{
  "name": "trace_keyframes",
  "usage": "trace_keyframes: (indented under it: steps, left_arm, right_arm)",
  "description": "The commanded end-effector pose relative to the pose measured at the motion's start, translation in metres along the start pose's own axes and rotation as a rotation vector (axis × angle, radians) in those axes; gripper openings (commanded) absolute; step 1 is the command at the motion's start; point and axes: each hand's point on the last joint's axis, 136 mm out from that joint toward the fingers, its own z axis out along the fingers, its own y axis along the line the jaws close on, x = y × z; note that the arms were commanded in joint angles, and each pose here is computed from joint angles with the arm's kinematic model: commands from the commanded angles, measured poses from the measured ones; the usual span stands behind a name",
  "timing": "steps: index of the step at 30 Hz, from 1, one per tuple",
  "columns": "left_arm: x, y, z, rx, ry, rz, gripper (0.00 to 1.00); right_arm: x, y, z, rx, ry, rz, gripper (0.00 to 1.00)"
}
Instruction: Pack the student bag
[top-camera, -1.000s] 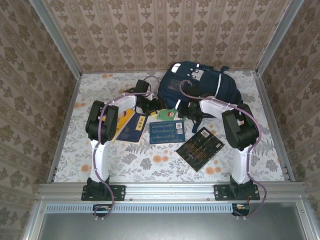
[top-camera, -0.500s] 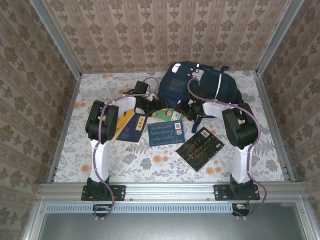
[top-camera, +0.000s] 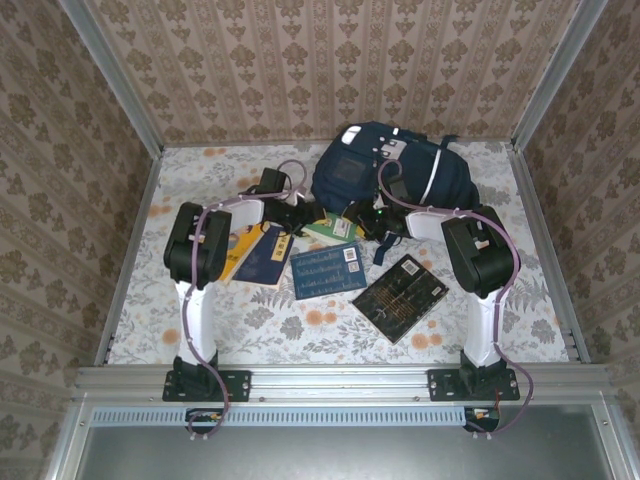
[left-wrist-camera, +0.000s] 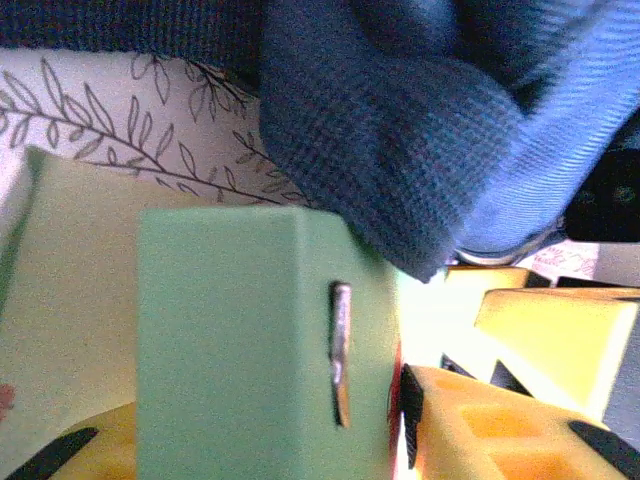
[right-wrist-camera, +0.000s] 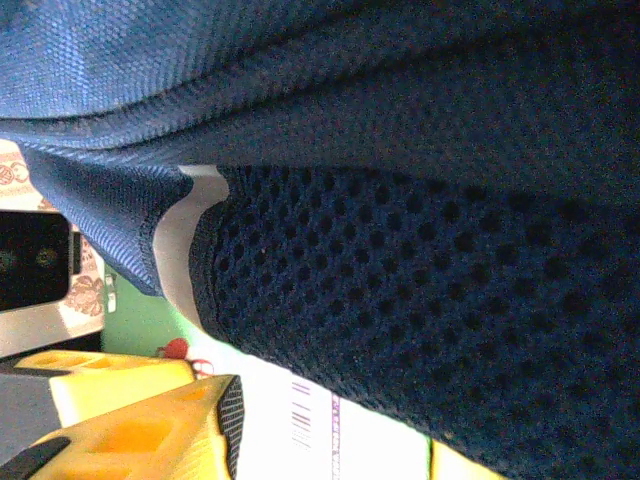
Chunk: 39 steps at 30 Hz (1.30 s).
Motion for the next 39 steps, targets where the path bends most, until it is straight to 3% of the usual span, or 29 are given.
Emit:
trace_keyframes:
  steps: [1, 5, 14, 21, 27, 39]
  left_arm:
    - [-0.003, -0.051, -0.036, 0.078, -0.051, 0.082, 0.32]
    - [0.000, -0.070, -0.063, 0.067, -0.088, 0.130, 0.22]
    - [0.008, -0.104, -0.131, 0.084, -0.216, 0.200, 0.16]
    - [0.029, -0.136, -0.163, 0.182, -0.268, 0.249, 0.13]
    - [0.046, -0.159, -0.180, 0.294, -0.313, 0.246, 0.08]
    - [0.064, -0.191, -0.209, 0.437, -0.366, 0.227, 0.03]
  right_arm:
    - [0.019, 0.017, 0.005, -0.064, 0.072, -0.030, 0.51]
    - [0.015, 0.023, -0.003, -0.055, 0.048, -0.058, 0.57]
    - [0.012, 0.057, -0.044, -0.060, -0.010, -0.189, 0.77]
    - [0.034, 0.112, -0.089, -0.280, 0.008, -0.237, 0.99]
    - [0.056, 0.160, -0.121, -0.558, 0.062, -0.179, 1.00]
    - [0.097, 0.187, -0.115, -0.660, 0.168, -0.157, 1.00]
